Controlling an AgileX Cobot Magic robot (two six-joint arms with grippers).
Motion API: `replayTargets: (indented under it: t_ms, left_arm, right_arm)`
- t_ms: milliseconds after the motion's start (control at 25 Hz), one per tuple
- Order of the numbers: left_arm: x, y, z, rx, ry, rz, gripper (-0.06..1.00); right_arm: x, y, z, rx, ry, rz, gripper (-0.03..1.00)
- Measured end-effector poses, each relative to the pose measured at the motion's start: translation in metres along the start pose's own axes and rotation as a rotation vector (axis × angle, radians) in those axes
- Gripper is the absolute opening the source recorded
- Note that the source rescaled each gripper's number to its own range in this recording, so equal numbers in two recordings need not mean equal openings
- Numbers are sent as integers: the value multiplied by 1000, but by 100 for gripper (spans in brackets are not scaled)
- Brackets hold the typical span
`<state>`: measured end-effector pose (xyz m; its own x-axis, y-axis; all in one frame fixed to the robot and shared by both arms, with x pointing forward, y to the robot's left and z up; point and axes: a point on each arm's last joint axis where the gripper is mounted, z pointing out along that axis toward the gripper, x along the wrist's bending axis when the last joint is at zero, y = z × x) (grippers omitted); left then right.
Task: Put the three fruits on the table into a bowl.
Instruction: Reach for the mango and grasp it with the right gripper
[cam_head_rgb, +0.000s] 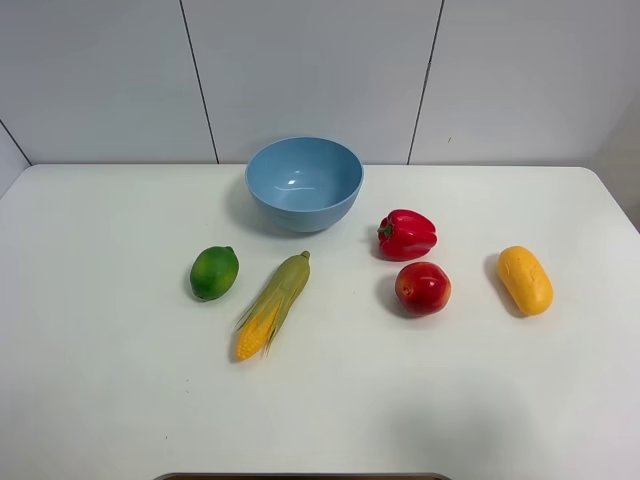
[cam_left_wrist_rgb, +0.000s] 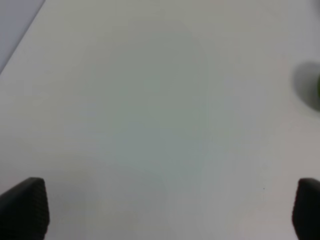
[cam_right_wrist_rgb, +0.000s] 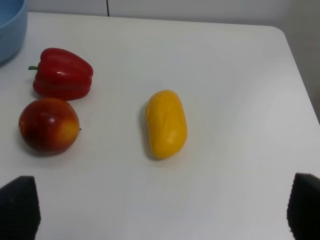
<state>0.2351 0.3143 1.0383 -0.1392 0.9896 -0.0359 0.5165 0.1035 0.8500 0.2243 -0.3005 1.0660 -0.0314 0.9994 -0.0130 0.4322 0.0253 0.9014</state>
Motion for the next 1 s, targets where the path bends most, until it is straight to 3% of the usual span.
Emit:
replayTargets:
  t_ms: [1000]
  left_arm:
    - [0, 0, 0, 0, 0, 0, 100]
  right_arm:
    - [-1, 0, 0, 0, 19, -12, 100]
